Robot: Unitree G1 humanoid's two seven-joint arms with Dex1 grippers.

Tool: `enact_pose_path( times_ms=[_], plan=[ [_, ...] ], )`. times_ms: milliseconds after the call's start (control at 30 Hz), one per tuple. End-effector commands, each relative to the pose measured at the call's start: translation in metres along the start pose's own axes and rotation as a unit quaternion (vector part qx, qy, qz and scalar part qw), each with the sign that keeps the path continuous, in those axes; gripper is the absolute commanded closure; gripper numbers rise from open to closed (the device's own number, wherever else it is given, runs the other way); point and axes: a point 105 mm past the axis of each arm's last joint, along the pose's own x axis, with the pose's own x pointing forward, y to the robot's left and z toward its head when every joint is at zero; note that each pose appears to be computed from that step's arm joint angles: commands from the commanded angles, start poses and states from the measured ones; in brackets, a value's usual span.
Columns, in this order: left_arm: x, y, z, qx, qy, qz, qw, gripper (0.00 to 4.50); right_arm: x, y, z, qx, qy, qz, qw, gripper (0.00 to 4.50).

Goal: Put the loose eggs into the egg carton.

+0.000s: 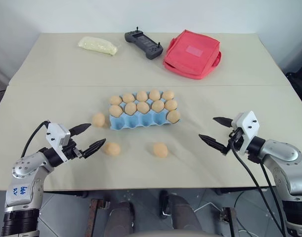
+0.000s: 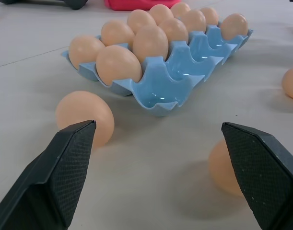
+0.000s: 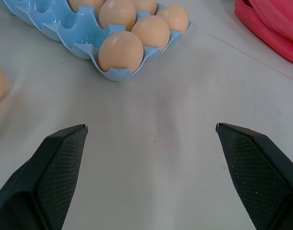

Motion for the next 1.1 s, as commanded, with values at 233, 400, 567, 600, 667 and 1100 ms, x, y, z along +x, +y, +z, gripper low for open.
enact_pose_path(
  times_ms=[233,400,567,600,667,1100],
  plan=[
    [0.007,0.004,0.017,0.014,-0.026,0.009,1.0,0.03,-0.004,-0.002,0.012,-0.016,-0.022,-0.007,1.0,0.0],
    [0.011,0.001,0.02,0.016,-0.029,-0.01,0.999,0.03,-0.006,-0.005,0.018,-0.008,-0.031,-0.018,0.999,0.0],
    [0.017,-0.006,0.023,0.01,-0.028,-0.051,0.998,0.03,-0.027,-0.003,0.019,0.006,-0.018,-0.019,1.0,0.0],
    [0.018,-0.008,0.023,0.008,-0.028,-0.061,0.998,0.03,-0.033,-0.003,0.018,0.009,-0.01,-0.021,1.0,0.0],
    [0.021,-0.012,0.025,0.002,-0.028,-0.082,0.996,0.03,-0.046,-0.004,0.013,0.016,0.01,-0.028,0.999,0.0],
    [0.029,-0.034,0.027,-0.024,-0.018,-0.164,0.986,0.03,-0.103,-0.021,-0.018,0.054,0.102,-0.114,0.987,0.0]
  ],
)
